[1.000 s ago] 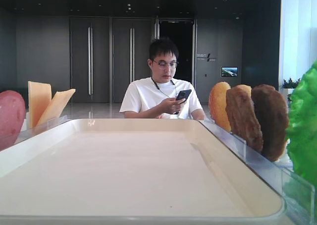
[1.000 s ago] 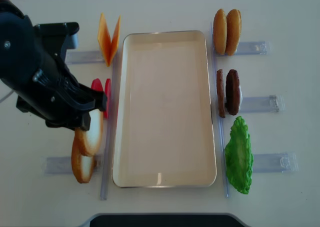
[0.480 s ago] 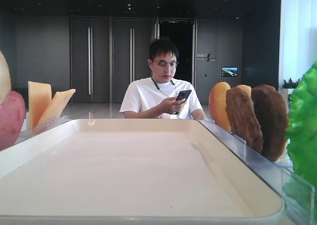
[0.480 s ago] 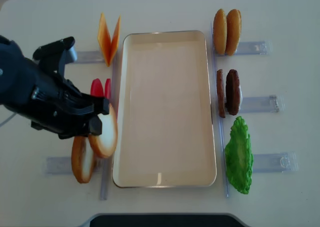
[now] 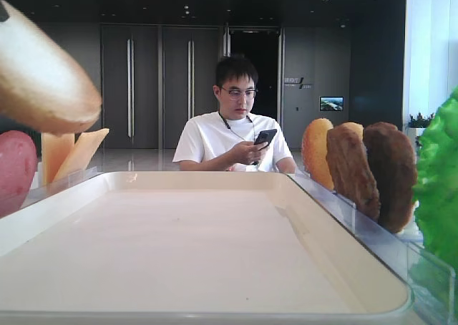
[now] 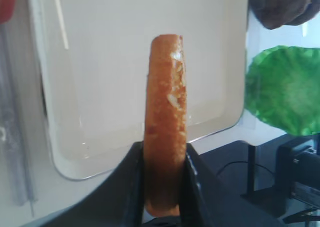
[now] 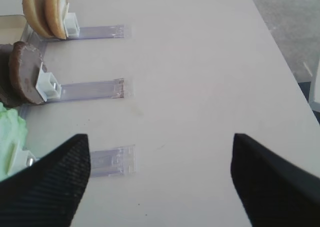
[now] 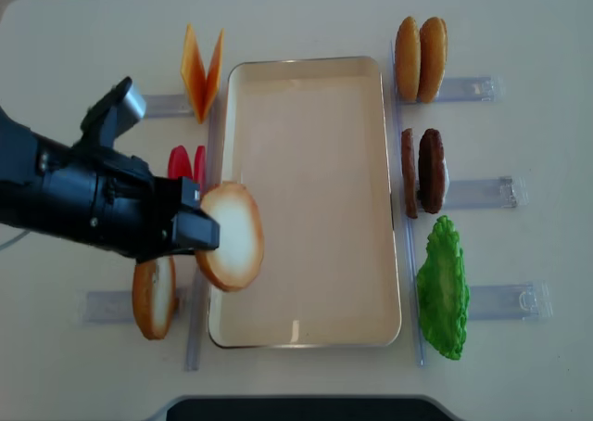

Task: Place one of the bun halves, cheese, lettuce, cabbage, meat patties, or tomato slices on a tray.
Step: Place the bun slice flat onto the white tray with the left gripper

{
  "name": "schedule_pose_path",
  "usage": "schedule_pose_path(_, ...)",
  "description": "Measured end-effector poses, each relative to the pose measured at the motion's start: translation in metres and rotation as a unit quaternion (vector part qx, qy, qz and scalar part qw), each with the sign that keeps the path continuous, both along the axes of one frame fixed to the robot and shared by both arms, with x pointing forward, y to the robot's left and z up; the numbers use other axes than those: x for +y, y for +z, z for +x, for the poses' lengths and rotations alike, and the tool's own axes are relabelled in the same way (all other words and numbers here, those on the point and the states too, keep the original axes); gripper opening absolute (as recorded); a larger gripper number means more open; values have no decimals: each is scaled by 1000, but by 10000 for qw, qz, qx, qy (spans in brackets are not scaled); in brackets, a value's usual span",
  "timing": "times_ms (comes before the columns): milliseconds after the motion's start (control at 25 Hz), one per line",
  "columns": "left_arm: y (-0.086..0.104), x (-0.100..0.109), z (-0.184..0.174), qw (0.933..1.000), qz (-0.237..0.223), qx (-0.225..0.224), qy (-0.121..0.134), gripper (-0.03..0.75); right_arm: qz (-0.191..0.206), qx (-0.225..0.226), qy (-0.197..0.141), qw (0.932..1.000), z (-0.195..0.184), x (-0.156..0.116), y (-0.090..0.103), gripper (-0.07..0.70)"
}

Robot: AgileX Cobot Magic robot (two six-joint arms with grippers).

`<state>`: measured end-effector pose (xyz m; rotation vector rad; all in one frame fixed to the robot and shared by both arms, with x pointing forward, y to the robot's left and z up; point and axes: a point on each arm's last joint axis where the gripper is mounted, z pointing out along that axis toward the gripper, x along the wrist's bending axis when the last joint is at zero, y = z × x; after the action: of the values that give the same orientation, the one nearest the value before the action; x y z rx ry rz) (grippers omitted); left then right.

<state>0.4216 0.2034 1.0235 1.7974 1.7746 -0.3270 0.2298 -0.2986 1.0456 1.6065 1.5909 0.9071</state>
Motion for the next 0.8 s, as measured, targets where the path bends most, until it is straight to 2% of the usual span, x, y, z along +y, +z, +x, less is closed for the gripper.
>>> schedule_pose_path(120, -2, -7, 6, 9989, -408, -25, -222, 141, 0, 0, 0, 10000, 0, 0, 0, 577)
schedule_pose_path(360, -22, -19, 20, 9948, -816, 238, -562, 141, 0, 0, 0, 10000, 0, 0, 0, 577)
schedule_pose_path(560, -29, -28, 30, 9896, -1294, 187, -592, 141, 0, 0, 0, 10000, 0, 0, 0, 577)
schedule_pose_path(800, -39, -29, 32, 9889, -1304, 254, -668, 141, 0, 0, 0, 10000, 0, 0, 0, 577)
